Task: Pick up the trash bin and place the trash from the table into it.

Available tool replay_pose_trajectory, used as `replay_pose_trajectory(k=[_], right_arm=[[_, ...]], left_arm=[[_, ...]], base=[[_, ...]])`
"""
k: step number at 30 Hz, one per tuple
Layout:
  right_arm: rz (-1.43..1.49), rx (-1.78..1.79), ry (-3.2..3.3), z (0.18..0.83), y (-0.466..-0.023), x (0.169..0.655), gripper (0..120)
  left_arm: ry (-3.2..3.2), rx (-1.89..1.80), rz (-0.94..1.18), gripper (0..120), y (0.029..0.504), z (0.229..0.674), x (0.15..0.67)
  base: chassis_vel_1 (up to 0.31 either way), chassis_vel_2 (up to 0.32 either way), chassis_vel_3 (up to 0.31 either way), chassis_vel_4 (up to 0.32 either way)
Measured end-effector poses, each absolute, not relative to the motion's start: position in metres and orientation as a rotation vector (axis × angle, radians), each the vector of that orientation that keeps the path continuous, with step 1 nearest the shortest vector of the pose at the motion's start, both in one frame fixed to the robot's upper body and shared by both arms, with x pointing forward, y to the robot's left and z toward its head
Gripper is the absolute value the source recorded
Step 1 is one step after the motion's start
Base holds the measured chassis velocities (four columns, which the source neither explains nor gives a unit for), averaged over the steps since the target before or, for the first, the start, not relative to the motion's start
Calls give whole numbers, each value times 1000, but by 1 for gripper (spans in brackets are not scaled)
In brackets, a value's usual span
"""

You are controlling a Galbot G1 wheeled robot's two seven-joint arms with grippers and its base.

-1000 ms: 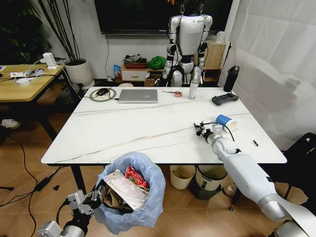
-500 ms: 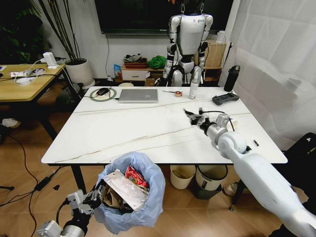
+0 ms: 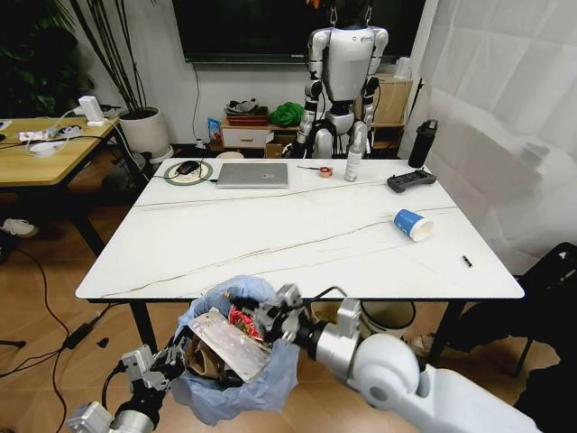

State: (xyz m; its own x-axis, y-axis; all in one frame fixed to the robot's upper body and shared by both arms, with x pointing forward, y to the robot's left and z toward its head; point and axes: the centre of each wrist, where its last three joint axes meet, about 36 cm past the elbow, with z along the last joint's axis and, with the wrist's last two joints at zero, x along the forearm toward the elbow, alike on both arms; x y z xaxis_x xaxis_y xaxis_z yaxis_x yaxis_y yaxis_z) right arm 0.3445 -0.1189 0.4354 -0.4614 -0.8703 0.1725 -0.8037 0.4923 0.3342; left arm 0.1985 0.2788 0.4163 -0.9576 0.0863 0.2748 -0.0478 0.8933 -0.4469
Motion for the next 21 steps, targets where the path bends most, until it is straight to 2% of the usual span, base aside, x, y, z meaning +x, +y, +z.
replay_pose_trajectory(k=[3, 5, 8, 11, 17, 18, 21], right_arm=[[-253, 1331, -2462, 432, -123, 347, 15], [-248, 1307, -2475, 434, -125, 348, 19], [-287, 1145, -2605, 450, -139, 343, 33], [-324, 1044, -2692, 455, -149, 339, 41], [-355, 745, -2867, 453, -211, 343, 65], [-355, 745, -2867, 453, -211, 343, 65], [-369, 647, -3025, 419, -267, 338, 80]], left_arm=[[-2771, -34, 664, 0, 278, 417, 198], [-2771, -35, 662, 0, 277, 417, 198], [-2768, -47, 646, 0, 279, 415, 200], [-2767, -54, 639, 0, 280, 414, 201], [-2768, -108, 610, 0, 281, 414, 207], [-2768, -108, 610, 0, 281, 414, 207], [-2749, -149, 598, 0, 279, 411, 207]], base=[[0, 0, 0, 0], [0, 0, 0, 0], [0, 0, 0, 0], [0, 0, 0, 0], [0, 0, 0, 0], [0, 0, 0, 0], [0, 0, 0, 0]])
